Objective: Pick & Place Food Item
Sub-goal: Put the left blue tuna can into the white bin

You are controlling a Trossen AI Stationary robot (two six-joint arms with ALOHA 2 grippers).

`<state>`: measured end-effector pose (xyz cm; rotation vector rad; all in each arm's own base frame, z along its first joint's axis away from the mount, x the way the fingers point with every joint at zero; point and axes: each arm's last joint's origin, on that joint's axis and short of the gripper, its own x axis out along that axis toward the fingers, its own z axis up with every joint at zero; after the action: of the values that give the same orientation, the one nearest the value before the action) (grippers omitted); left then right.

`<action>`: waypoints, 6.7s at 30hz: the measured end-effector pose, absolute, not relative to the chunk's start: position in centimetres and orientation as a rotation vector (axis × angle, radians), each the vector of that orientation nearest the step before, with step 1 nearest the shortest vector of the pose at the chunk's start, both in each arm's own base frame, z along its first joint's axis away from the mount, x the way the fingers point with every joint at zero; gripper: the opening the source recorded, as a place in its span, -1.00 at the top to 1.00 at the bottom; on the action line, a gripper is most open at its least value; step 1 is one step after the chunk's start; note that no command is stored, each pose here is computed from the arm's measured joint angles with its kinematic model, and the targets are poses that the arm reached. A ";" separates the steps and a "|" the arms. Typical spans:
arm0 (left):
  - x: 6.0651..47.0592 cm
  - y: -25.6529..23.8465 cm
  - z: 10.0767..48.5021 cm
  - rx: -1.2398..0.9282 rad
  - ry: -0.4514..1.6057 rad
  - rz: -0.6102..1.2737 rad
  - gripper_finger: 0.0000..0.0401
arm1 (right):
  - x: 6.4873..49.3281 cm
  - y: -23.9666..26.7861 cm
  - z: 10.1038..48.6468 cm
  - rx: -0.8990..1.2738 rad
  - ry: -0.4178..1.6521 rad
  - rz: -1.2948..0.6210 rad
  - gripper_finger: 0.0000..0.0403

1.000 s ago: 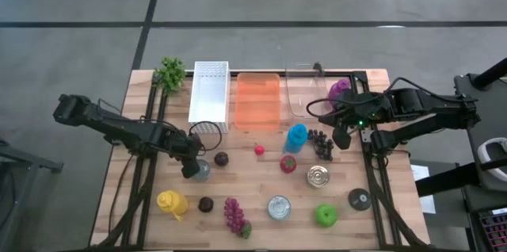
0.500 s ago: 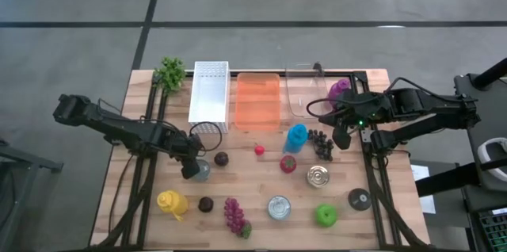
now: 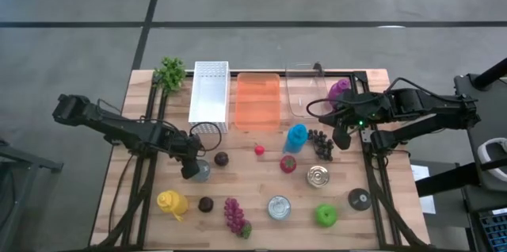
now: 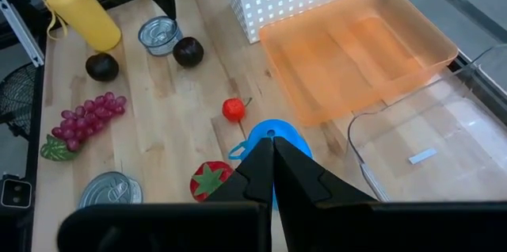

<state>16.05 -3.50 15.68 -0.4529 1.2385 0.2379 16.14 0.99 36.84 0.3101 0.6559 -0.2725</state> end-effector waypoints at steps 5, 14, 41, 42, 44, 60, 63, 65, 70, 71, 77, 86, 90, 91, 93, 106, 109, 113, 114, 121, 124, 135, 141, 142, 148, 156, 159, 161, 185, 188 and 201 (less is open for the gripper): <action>16.0 -3.5 15.6 -0.451 1.243 0.246 1.00 | 16.1 1.0 36.8 0.310 0.656 -0.273 0.96; 15.6 -3.4 15.1 -0.440 1.267 0.267 1.00 | 16.1 1.0 36.8 0.309 0.657 -0.273 0.96; 15.9 -3.4 14.9 -0.520 1.205 0.302 1.00 | 16.1 1.0 36.8 0.310 0.657 -0.272 0.96; 16.1 -3.5 15.3 -0.525 1.201 0.302 1.00 | 16.1 1.0 36.8 0.310 0.657 -0.273 0.96; 16.6 -3.6 16.3 -0.535 1.188 0.301 1.00 | 16.1 1.0 36.8 0.310 0.657 -0.273 0.96; 19.5 -4.1 24.3 -0.573 1.019 0.271 1.00 | 16.1 1.0 36.8 0.301 0.658 -0.269 0.96; 19.4 -4.0 24.4 -0.602 1.019 0.294 1.00 | 16.1 1.0 36.8 0.280 0.661 -0.262 0.96; 19.4 -4.1 24.4 -0.633 1.016 0.310 1.00 | 16.1 1.0 36.8 0.256 0.663 -0.253 0.96; 19.4 -4.0 24.2 -0.634 1.021 0.316 0.91 | 16.1 1.0 36.8 0.251 0.664 -0.251 0.96; 19.4 -4.0 24.1 -0.634 1.022 0.316 0.87 | 16.1 1.0 36.8 0.249 0.664 -0.251 0.96; 19.3 -4.0 24.0 -0.636 1.032 0.320 0.53 | 16.1 1.0 36.8 0.249 0.664 -0.251 0.96; 18.7 -3.9 23.7 -0.615 1.095 0.351 -0.05 | 16.1 1.0 36.8 0.249 0.664 -0.251 0.96; 18.6 -4.0 23.6 -0.644 1.122 0.315 -0.25 | 16.1 1.0 36.8 0.249 0.665 -0.251 0.96; 18.7 -4.1 23.7 -0.654 1.127 0.298 -0.29 | 16.1 1.0 36.8 0.250 0.665 -0.250 0.96; 18.7 -4.2 23.7 -0.669 1.128 0.284 -0.35 | 16.1 1.1 36.8 0.256 0.670 -0.230 0.96; 18.8 -4.2 24.1 -0.753 1.119 0.322 -0.44 | 16.1 1.8 36.8 0.221 0.722 0.055 0.96; 19.0 -4.2 24.8 -0.771 1.092 0.328 -0.43 | 16.1 1.8 36.8 0.201 0.722 0.068 0.96; 19.3 -4.2 25.9 -0.829 1.050 0.368 -0.44 | 16.1 1.8 36.7 0.176 0.720 0.077 0.96; 19.3 -4.2 26.1 -0.846 1.037 0.378 -0.44 | 16.1 1.8 36.8 0.172 0.720 0.078 0.96; 21.3 -4.6 28.0 -0.841 1.078 0.445 -0.45 | 16.1 1.8 36.7 0.128 0.718 0.094 0.96; 22.2 -4.7 28.3 -0.757 1.170 0.534 -0.43 | 16.1 1.8 36.7 0.126 0.720 0.093 0.96; 23.1 -4.5 26.0 -0.641 1.308 0.703 -0.43 | 16.1 1.8 36.6 0.135 0.722 0.089 0.96; 22.9 -3.8 24.2 -0.618 1.295 0.755 -0.43 | 16.1 1.8 36.6 0.137 0.723 0.088 0.96; 22.8 -3.7 23.9 -0.619 1.294 0.760 -0.43 | 16.1 1.8 36.6 0.139 0.723 0.088 0.96; 23.0 -3.1 22.3 -0.633 1.264 0.749 -0.44 | 16.1 1.8 36.6 0.139 0.724 0.087 0.96; 22.8 -2.4 20.6 -0.616 1.264 0.750 -0.42 | 16.1 1.8 36.6 0.139 0.724 0.088 0.96; 22.6 -2.4 20.0 -0.613 1.264 0.753 -0.43 | 16.1 1.8 36.6 0.139 0.724 0.088 0.96; 22.6 -2.4 19.6 -0.619 1.251 0.747 -0.43 | 16.1 1.8 36.6 0.139 0.724 0.088 0.96; 22.9 -2.5 17.9 -0.618 1.189 0.658 -0.22 | 16.1 1.8 36.6 0.139 0.724 0.088 0.96; 22.9 -2.5 17.9 -0.617 1.190 0.659 0.02 | 16.1 1.8 36.6 0.139 0.724 0.088 0.96; 22.8 -2.5 17.9 -0.614 1.204 0.669 0.31 | 16.1 1.8 36.6 0.139 0.724 0.088 0.96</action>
<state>22.75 -2.46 17.94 -0.6144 1.2040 0.6689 16.15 1.80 36.59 0.1393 0.7238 0.0881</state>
